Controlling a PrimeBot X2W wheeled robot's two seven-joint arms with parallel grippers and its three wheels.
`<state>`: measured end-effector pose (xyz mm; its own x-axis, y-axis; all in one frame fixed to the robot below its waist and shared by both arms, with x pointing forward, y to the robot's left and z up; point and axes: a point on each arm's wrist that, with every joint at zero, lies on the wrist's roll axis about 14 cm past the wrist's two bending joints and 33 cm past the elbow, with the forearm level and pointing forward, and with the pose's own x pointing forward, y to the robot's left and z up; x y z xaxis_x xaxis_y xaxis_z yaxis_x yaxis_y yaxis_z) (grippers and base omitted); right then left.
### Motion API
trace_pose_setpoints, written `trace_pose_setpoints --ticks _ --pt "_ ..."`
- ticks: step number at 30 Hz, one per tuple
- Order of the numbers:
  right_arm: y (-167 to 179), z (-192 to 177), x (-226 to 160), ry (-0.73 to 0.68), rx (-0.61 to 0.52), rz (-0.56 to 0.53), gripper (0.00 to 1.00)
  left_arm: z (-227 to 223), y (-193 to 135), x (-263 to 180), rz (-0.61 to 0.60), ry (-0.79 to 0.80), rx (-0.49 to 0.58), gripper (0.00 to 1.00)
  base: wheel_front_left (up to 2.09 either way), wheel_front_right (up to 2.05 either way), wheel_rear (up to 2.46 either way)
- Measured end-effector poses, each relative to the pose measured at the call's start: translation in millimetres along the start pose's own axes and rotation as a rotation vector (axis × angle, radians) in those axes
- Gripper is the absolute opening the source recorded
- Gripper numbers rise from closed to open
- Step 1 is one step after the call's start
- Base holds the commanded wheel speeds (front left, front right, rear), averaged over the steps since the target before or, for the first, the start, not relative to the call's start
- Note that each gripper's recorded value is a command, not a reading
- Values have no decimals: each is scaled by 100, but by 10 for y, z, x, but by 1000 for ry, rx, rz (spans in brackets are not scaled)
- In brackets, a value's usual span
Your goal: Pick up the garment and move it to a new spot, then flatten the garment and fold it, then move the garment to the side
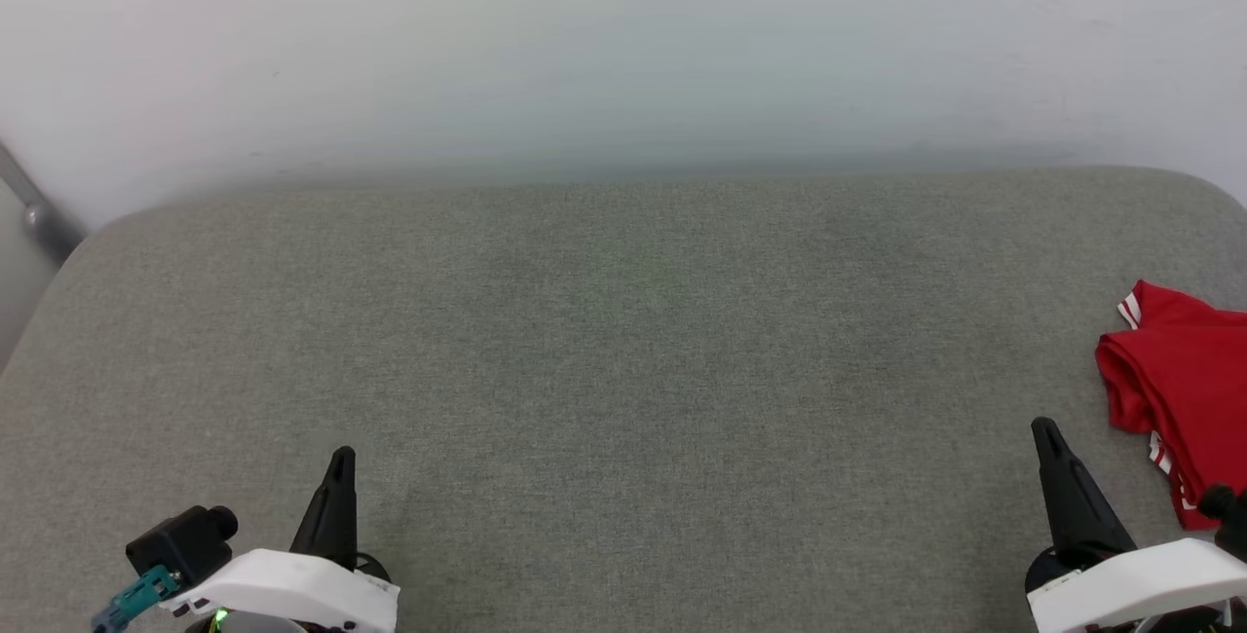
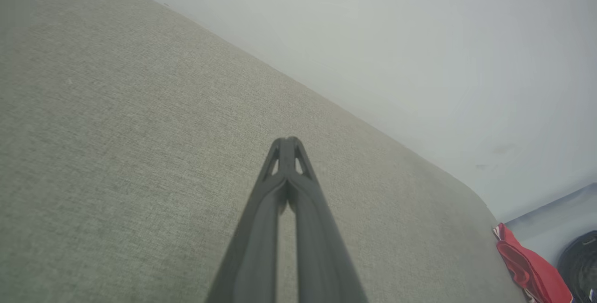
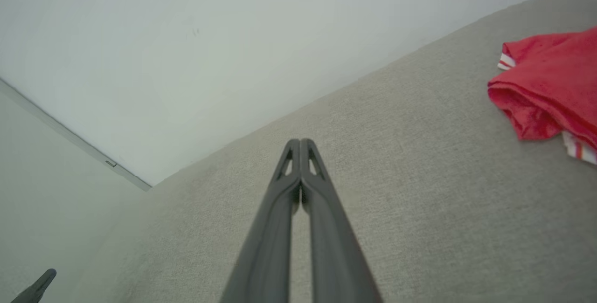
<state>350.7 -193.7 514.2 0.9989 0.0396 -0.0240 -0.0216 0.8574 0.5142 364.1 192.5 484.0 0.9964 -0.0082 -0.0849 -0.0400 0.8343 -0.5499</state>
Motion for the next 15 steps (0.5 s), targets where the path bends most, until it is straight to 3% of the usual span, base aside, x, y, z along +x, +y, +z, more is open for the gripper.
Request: trace_pose_setpoints --ticks 15 --pt "-9 -1 89 -9 226 4 0 41 17 63 16 3 -214 0 0 0 0"
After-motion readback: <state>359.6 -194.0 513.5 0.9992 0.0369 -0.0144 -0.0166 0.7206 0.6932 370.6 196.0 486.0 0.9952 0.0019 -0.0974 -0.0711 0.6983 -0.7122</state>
